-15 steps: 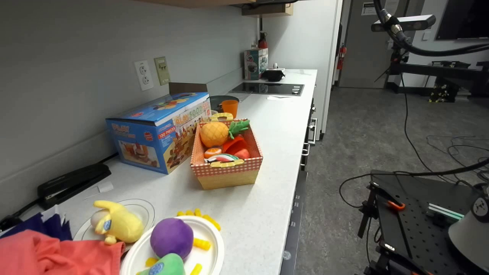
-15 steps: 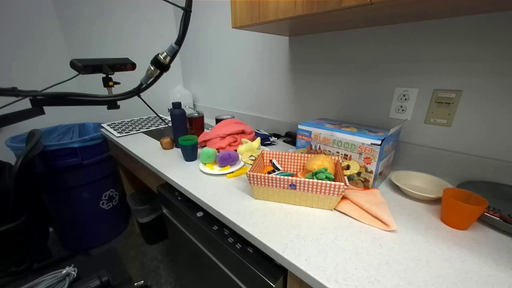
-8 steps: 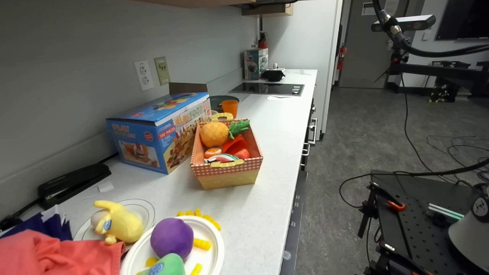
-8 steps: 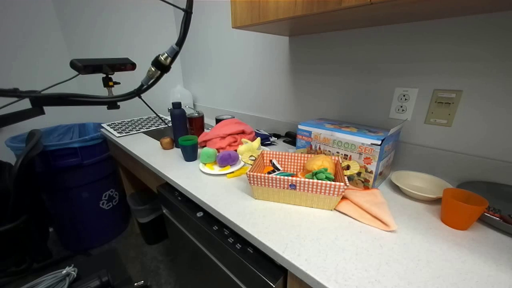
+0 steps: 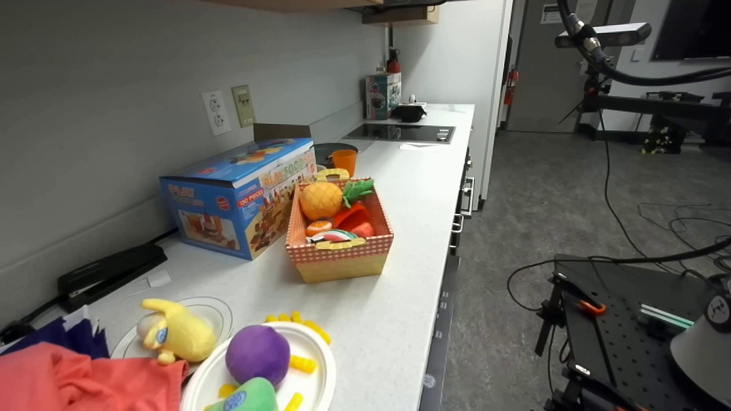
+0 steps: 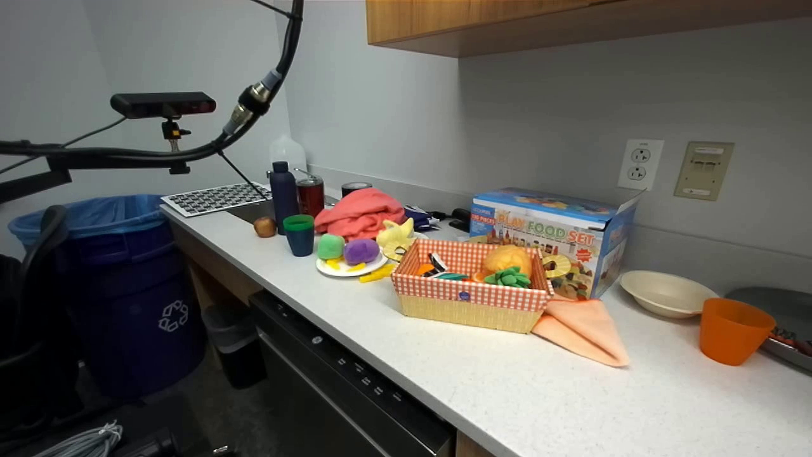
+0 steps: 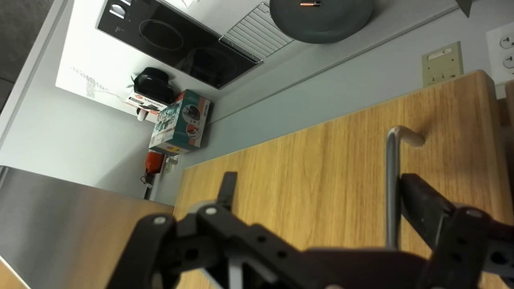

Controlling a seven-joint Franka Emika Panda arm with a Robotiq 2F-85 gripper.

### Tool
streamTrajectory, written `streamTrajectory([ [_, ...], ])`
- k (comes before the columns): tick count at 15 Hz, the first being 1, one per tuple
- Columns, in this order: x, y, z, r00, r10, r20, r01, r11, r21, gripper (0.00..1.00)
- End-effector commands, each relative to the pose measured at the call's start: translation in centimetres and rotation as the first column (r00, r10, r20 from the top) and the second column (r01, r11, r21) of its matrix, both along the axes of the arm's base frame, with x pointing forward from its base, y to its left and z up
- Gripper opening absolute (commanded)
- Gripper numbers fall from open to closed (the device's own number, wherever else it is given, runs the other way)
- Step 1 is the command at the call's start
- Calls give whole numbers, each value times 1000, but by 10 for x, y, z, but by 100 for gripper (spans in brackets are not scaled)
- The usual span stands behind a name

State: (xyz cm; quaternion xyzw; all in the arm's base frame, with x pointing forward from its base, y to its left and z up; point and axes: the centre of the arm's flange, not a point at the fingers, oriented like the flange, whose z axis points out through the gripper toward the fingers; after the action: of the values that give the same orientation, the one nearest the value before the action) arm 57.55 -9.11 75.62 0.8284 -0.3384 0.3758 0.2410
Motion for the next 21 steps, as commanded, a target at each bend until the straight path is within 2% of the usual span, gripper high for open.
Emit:
streamTrajectory([
  [1, -46, -43, -31, 990, -127, -57, 128, 991, 22, 100],
  [7, -100, -58, -29, 972, -236, -4, 236, 972, 6, 100],
  [16, -183, -80, -27, 958, -283, 48, 284, 959, -21, 100],
  [19, -218, -94, -24, 935, -352, 46, 354, 934, -44, 100],
  [21, -238, -116, -24, 895, -444, 41, 446, 891, -84, 100],
])
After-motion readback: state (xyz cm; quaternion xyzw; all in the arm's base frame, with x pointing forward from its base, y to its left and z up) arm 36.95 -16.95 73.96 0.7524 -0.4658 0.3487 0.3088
